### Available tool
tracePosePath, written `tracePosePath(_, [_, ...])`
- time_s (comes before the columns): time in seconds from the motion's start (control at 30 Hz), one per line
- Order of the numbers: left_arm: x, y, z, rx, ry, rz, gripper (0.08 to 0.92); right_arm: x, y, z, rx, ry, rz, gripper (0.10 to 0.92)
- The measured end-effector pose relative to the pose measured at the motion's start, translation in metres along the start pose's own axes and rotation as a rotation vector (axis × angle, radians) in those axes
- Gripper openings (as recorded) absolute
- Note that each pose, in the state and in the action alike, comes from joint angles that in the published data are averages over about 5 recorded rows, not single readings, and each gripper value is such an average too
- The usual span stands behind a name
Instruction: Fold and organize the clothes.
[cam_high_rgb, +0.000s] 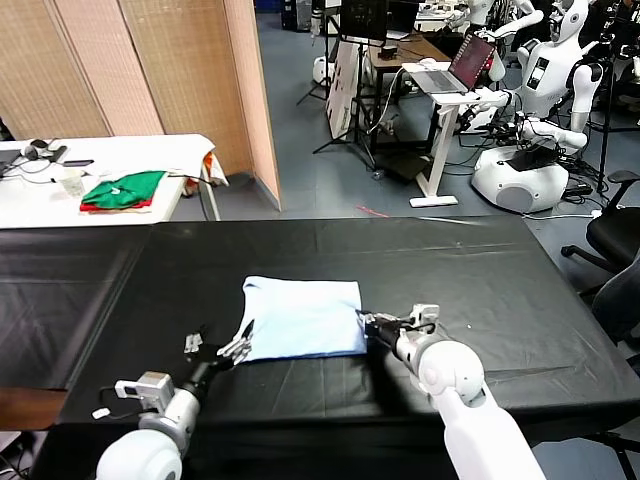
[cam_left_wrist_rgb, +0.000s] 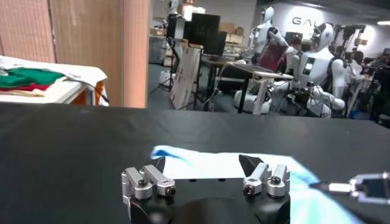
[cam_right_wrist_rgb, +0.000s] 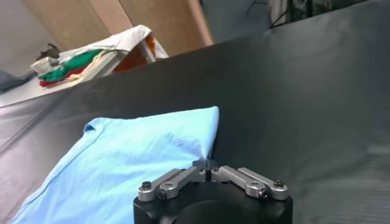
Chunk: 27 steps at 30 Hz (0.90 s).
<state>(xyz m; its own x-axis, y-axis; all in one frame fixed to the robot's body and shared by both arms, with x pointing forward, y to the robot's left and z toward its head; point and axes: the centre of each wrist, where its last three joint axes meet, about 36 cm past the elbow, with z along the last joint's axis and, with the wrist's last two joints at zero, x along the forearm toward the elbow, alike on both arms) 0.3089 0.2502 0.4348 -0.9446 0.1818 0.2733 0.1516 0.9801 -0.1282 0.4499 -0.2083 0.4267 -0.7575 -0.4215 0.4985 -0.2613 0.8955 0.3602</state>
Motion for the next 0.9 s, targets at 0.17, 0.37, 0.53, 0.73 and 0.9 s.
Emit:
tracePosePath(0.17, [0.003,0.002,-0.002,0.004,0.004,0.0,0.907,0.014,0.0,-0.002,0.001,-0.022,0.008,0.409])
tracePosePath(0.37, [0.005,0.005,0.0,-0.023,-0.02,-0.027,0.907,0.043,0.0,0.001,0.013,-0.051,0.032,0.759])
tracePosePath(0.53, [0.01,0.007,-0.001,-0.023,-0.032,-0.051,0.907,0.072,0.0,0.003,0.046,-0.078,0.07,0.897])
tracePosePath(0.73, [0.021,0.007,-0.002,-0.039,-0.013,-0.065,0.907,0.109,-0.001,0.01,0.139,-0.149,0.129,0.907])
tracePosePath(0.9, [0.032,0.009,-0.004,-0.036,0.008,-0.066,0.907,0.137,0.001,0.032,0.226,-0.298,0.179,0.907])
